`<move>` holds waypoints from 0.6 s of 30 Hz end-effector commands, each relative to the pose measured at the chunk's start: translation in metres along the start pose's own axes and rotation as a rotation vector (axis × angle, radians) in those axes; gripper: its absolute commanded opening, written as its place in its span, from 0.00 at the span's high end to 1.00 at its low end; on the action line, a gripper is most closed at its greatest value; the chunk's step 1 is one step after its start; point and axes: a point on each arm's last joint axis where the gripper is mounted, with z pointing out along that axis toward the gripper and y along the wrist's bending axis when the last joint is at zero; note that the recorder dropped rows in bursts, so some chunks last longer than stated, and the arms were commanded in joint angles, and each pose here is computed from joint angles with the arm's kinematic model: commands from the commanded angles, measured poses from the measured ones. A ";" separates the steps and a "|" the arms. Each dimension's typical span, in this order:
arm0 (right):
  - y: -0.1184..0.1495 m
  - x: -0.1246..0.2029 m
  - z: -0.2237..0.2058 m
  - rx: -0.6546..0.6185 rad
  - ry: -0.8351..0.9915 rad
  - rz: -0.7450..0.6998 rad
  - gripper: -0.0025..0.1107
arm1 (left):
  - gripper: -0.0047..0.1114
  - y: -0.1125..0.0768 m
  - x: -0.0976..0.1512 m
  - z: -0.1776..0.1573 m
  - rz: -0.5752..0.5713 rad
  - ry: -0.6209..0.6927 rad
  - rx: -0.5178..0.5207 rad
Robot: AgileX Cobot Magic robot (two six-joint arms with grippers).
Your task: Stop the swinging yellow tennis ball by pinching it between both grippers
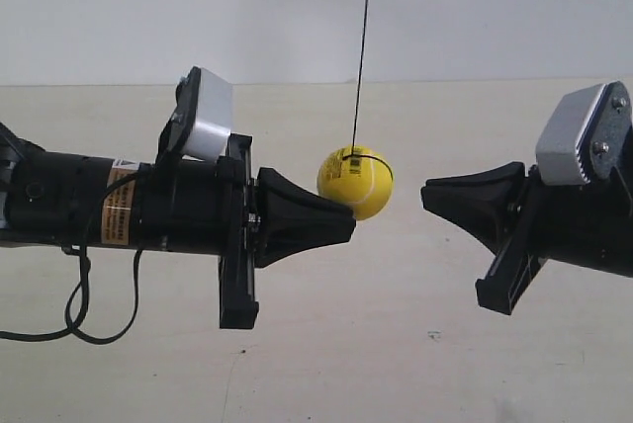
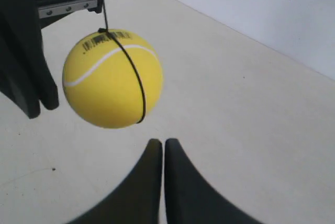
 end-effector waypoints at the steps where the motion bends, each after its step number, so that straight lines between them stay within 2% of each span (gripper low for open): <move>1: 0.002 -0.005 -0.001 -0.022 -0.038 -0.007 0.98 | 0.92 0.003 -0.001 0.002 0.000 -0.002 -0.035; 6: 0.002 -0.006 -0.001 -0.026 -0.045 -0.014 0.98 | 0.92 0.017 0.004 -0.002 -0.029 0.079 -0.199; 13: 0.002 -0.006 -0.001 -0.025 -0.054 -0.017 0.98 | 0.92 0.015 -0.009 -0.007 0.029 0.045 -0.223; 18: 0.003 -0.006 -0.001 -0.037 -0.053 -0.010 0.98 | 0.92 0.011 -0.007 -0.001 0.029 -0.010 -0.140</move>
